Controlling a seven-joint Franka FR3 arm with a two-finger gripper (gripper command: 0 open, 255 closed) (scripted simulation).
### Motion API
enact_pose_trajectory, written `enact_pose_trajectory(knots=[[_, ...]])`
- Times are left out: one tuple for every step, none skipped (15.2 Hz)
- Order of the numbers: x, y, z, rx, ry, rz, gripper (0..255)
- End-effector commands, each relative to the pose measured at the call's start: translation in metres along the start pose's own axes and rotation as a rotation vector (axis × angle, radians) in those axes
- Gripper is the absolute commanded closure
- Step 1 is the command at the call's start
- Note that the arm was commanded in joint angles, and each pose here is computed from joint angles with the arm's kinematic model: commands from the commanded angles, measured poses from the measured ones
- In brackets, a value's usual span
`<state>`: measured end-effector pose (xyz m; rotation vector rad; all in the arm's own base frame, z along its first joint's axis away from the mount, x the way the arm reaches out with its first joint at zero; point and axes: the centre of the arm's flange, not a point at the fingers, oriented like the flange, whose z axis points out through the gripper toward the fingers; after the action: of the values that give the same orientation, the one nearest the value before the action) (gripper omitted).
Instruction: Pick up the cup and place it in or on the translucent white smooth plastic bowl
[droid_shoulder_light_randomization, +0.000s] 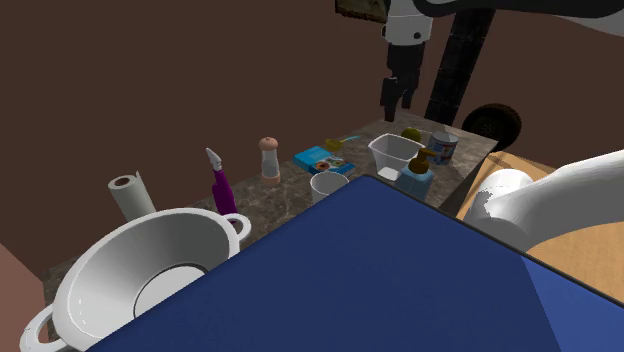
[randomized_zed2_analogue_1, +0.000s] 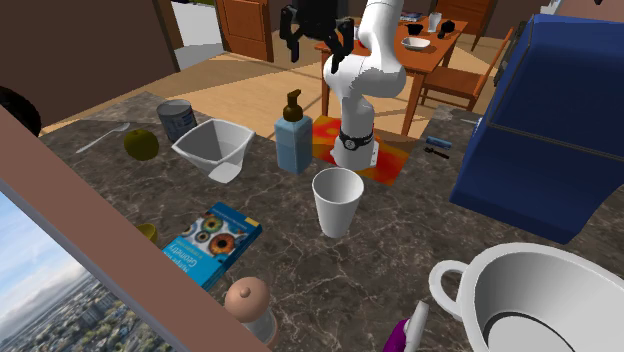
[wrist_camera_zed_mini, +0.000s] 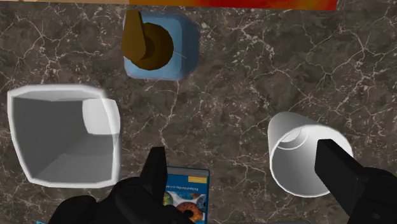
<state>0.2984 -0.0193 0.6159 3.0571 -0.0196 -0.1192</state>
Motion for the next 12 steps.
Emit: enact_pose_trajectory(knots=[[0.000,0.000,0.000,0.000,0.000,0.000,0],[0.006,-0.010,0.008,-0.004,-0.002,-0.002,0],[0.013,-0.019,0.015,-0.008,-0.005,-0.003,0],[0.019,-0.029,0.023,-0.012,-0.007,-0.005,0],[0.026,-0.038,0.031,-0.016,-0.010,-0.006,0],[0.032,-0.047,0.039,-0.020,-0.012,-0.008,0],[0.038,-0.057,0.047,-0.024,-0.014,-0.009,0],[0.044,-0.066,0.055,-0.028,-0.017,-0.011,0],[0.050,-0.076,0.063,-0.032,-0.019,-0.012,0],[0.057,-0.085,0.071,-0.036,-0.022,-0.014,0],[0.063,-0.094,0.079,-0.040,-0.024,-0.015,0],[0.069,-0.104,0.087,-0.044,-0.026,-0.017,0]])
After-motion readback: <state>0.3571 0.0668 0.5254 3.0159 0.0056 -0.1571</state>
